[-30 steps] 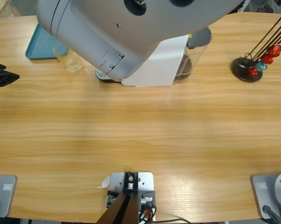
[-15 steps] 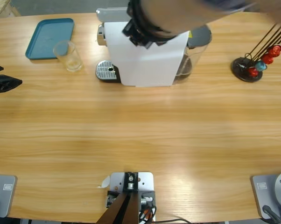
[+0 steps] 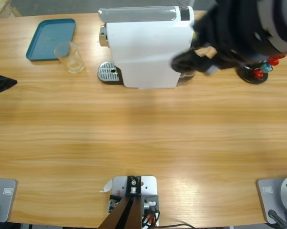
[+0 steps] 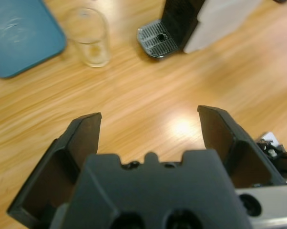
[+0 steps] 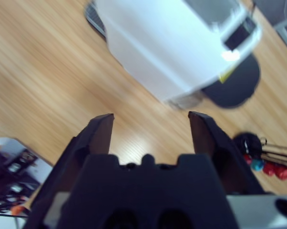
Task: Pour coffee
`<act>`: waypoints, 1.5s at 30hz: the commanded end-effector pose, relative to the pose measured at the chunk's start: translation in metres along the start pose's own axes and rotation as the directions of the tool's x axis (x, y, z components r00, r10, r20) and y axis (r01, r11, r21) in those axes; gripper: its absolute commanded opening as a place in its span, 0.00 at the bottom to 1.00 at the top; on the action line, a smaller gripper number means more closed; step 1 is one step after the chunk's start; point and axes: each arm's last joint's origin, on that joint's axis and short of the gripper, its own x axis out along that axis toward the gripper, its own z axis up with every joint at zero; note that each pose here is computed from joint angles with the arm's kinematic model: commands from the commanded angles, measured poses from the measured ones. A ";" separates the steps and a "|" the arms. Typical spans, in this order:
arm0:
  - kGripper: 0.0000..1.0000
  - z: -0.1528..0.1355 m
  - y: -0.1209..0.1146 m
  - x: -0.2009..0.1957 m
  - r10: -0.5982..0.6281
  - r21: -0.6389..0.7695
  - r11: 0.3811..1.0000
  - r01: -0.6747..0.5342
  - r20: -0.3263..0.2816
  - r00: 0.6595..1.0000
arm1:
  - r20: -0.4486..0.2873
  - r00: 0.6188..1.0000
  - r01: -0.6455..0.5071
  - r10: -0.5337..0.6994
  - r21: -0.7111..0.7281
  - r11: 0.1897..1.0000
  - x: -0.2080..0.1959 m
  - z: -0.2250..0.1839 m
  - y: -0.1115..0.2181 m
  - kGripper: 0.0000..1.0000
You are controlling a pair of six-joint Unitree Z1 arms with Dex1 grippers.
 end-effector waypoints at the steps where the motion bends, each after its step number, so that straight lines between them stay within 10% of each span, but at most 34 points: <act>1: 0.92 0.020 0.021 0.072 0.048 -0.057 0.997 -0.051 -0.040 0.998 | -0.008 1.000 0.001 0.000 0.103 0.995 0.009 -0.071 -0.017 0.87; 12: 0.95 0.013 0.033 0.142 0.057 -0.017 0.998 -0.060 -0.120 0.991 | -0.046 0.998 -0.026 0.031 0.107 0.994 0.024 -0.108 -0.019 0.93; 45: 0.95 0.010 0.061 0.248 0.277 0.039 0.960 -0.277 0.012 0.961 | -0.073 0.995 -0.060 0.069 0.120 0.991 0.036 -0.116 -0.020 0.95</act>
